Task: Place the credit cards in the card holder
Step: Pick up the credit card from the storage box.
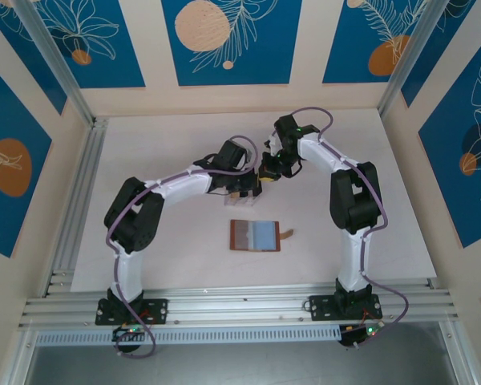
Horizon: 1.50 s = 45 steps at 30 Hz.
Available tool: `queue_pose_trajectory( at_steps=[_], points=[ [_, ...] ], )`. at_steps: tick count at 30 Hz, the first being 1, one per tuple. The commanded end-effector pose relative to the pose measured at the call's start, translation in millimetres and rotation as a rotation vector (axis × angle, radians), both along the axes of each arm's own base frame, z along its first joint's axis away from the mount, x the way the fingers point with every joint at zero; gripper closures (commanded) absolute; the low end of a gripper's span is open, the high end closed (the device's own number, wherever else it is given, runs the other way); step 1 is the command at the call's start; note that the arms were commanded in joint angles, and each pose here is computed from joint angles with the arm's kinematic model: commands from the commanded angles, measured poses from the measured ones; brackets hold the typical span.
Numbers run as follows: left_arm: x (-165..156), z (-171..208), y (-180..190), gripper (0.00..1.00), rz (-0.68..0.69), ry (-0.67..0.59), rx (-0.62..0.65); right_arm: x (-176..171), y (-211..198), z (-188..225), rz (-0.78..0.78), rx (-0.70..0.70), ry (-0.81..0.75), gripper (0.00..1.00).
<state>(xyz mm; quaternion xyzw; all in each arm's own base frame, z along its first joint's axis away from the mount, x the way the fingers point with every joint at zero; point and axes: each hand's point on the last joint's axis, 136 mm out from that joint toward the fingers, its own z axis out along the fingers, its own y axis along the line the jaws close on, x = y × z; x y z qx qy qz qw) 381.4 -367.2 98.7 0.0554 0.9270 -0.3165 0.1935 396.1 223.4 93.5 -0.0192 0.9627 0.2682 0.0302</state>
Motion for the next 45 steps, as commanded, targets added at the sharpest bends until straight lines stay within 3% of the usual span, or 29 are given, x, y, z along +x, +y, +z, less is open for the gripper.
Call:
queue_pose_trajectory(
  at_steps=[1,30,35,45],
  points=[
    [-1,15,-12,0.92,-0.016,0.004,-0.041,-8,2,8,0.012,0.032,0.020,0.95],
    [-14,-39,-16,0.93,0.004,0.090,0.003,-7,3,8,0.001,0.060,0.038,0.94],
    [-14,-49,-10,0.93,0.028,0.096,0.034,-8,3,12,0.002,0.068,0.033,0.85],
    [-13,-61,-6,0.93,0.041,0.098,0.073,-10,6,17,-0.003,0.127,0.045,0.84]
  ],
)
